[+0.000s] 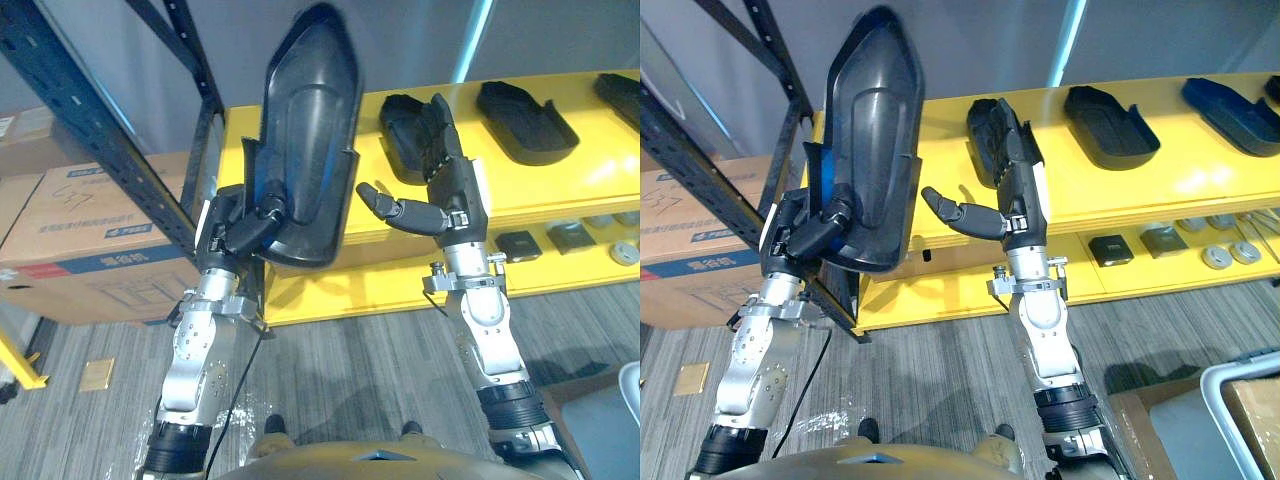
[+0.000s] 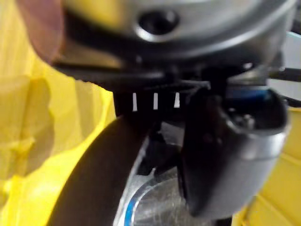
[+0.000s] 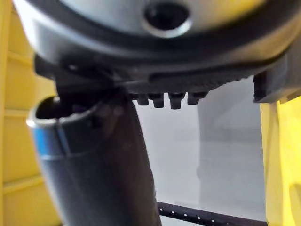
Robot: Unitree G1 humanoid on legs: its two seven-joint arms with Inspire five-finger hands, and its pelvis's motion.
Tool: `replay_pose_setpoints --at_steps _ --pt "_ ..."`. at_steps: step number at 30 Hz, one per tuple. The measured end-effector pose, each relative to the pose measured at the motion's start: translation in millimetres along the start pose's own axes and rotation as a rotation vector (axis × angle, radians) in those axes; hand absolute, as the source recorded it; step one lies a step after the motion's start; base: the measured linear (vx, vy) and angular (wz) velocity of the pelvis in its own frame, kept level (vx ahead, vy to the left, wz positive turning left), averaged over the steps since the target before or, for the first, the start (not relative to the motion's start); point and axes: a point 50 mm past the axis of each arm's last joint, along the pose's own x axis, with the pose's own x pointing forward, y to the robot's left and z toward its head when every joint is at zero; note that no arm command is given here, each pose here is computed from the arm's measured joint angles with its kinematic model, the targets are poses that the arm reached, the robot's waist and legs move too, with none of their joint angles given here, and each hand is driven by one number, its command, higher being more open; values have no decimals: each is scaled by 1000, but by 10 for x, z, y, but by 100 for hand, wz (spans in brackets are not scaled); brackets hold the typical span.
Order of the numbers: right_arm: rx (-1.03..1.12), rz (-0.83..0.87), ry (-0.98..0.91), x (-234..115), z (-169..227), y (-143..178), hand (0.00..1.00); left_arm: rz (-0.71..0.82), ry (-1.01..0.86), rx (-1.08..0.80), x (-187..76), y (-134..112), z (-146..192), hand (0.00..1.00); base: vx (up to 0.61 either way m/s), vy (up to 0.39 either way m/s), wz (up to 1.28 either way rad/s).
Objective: Walk over and take three plastic housings, then place them on the shelf
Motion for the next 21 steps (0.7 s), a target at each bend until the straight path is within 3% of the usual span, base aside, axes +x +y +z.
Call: replay_pose_setpoints --at_steps 3,13,21 --pt "22 18 -20 2 68 10 100 134 18 6 222 126 -20 0 -38 -17 -28" --pt "48 108 56 -154 14 -17 100 253 -31 47 920 201 345 0 -8 -19 -15" --pt "87 121 27 -162 103 13 100 348 67 101 1048 279 277 0 39 -2 -11"
